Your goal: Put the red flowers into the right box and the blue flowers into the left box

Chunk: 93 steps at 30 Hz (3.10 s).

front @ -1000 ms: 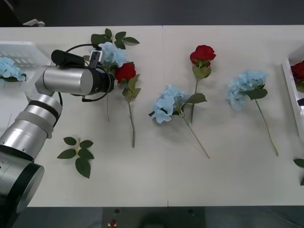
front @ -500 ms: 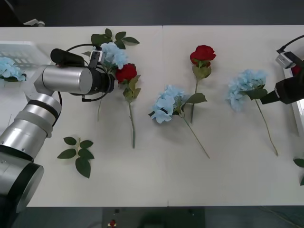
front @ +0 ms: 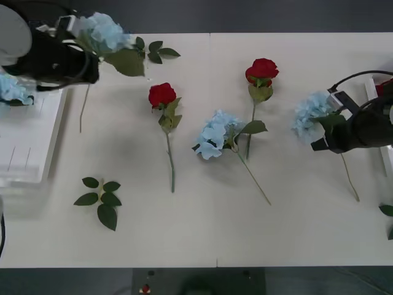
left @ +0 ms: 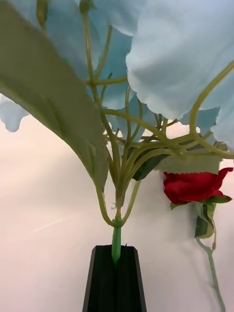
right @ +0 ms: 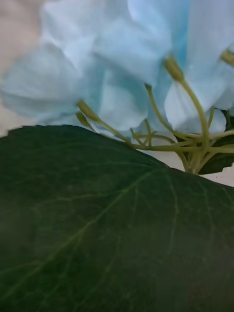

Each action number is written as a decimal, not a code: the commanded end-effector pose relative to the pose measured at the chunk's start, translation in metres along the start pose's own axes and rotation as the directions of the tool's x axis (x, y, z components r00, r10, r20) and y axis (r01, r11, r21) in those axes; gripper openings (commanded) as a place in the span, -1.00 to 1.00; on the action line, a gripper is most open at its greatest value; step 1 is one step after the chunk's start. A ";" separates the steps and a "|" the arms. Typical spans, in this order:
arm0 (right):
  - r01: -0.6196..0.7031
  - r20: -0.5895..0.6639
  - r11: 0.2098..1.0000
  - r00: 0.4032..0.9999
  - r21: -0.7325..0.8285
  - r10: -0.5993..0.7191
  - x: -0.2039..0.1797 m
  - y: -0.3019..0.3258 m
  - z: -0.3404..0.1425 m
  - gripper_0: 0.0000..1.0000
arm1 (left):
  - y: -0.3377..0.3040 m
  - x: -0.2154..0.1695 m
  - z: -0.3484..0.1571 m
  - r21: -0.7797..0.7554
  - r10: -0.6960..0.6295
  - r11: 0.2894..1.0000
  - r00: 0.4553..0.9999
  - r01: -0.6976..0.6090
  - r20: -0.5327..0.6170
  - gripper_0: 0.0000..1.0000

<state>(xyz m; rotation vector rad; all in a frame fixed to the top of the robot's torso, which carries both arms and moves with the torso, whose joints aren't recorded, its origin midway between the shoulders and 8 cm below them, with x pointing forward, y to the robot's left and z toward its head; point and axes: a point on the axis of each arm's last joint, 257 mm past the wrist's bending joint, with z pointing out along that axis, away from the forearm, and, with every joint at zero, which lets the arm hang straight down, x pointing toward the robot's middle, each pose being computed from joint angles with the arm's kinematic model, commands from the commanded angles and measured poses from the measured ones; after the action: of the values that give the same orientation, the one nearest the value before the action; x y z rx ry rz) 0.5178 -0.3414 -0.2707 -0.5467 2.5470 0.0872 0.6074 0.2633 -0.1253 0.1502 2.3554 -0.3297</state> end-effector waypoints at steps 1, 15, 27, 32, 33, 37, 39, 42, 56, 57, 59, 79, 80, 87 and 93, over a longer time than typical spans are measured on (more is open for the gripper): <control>0.001 0.054 0.998 0.999 0.064 -0.005 -0.026 -0.030 -0.013 1.00 | 0.056 -0.038 -0.070 -0.083 0.090 0.993 0.994 -0.084 0.068 -1.00; 0.048 0.056 0.993 0.997 0.110 -0.054 -0.015 -0.038 0.022 1.00 | 0.232 -0.001 -0.199 -0.427 0.244 0.891 0.956 -0.154 0.164 -1.00; 0.089 0.042 0.987 0.994 0.137 -0.096 -0.015 -0.038 0.034 -0.66 | 0.301 0.079 -0.192 -0.540 0.216 0.833 0.970 -0.121 0.116 -1.00; 0.088 0.049 0.987 0.994 0.137 -0.096 -0.019 -0.038 0.033 -1.00 | 0.310 0.101 -0.166 -0.526 0.186 0.843 0.978 -0.113 0.089 -1.00; 0.087 0.049 0.987 0.994 0.135 -0.094 -0.019 -0.038 0.033 -1.00 | 0.313 0.106 -0.159 -0.526 0.182 0.843 0.980 -0.111 0.085 -1.00; 0.073 0.063 0.989 0.995 0.125 -0.081 -0.026 -0.037 0.028 -1.00 | 0.320 0.118 -0.137 -0.525 0.175 0.845 0.980 -0.101 0.094 -1.00; 0.051 0.071 0.992 0.996 0.115 -0.060 -0.033 -0.038 0.021 -1.00 | 0.320 0.121 -0.128 -0.522 0.179 0.847 0.979 -0.103 0.097 -1.00; -0.006 0.084 0.998 0.996 0.069 0.001 -0.045 -0.036 0.006 -1.00 | 0.317 0.124 -0.126 -0.507 0.163 0.857 0.982 -0.094 0.092 -0.99; 0.208 0.389 0.916 0.919 -0.343 -0.063 -0.144 0.053 -0.111 -1.00 | 0.232 0.125 -0.133 -0.161 0.005 0.987 1.000 -0.001 0.024 1.00; 0.237 0.418 0.905 0.905 -0.354 -0.073 -0.149 0.061 -0.118 -1.00 | 0.220 0.120 -0.135 -0.128 0.018 0.992 1.000 -0.016 0.016 1.00; 0.297 0.479 0.877 0.873 -0.379 -0.089 -0.161 0.078 -0.130 -1.00 | 0.196 0.107 -0.141 -0.084 0.068 0.994 0.998 -0.068 0.006 1.00; 0.580 0.763 0.538 0.611 -0.612 0.210 -0.247 0.281 -0.188 -1.00 | -0.086 0.065 -0.031 0.450 0.140 0.855 0.949 -0.260 0.283 1.00; 0.581 0.762 0.529 0.608 -0.618 0.223 -0.249 0.286 -0.189 -1.00 | -0.094 0.070 -0.027 0.469 0.129 0.844 0.947 -0.260 0.293 1.00; 0.583 0.752 0.491 0.593 -0.648 0.288 -0.261 0.324 -0.186 -1.00 | -0.156 0.085 -0.026 0.601 0.044 0.744 0.919 -0.292 0.392 1.00; 0.575 0.759 0.514 0.586 -0.636 0.284 -0.270 0.342 -0.175 -1.00 | -0.197 0.076 -0.039 0.638 0.013 0.669 0.864 -0.381 0.502 1.00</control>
<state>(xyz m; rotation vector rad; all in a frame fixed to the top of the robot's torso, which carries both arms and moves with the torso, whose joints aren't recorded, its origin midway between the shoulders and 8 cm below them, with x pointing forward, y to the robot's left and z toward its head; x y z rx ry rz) 0.5074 0.0294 -0.0258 -0.8150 1.3993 1.3392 0.4860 0.0933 -0.1392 0.5884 1.6973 -1.0910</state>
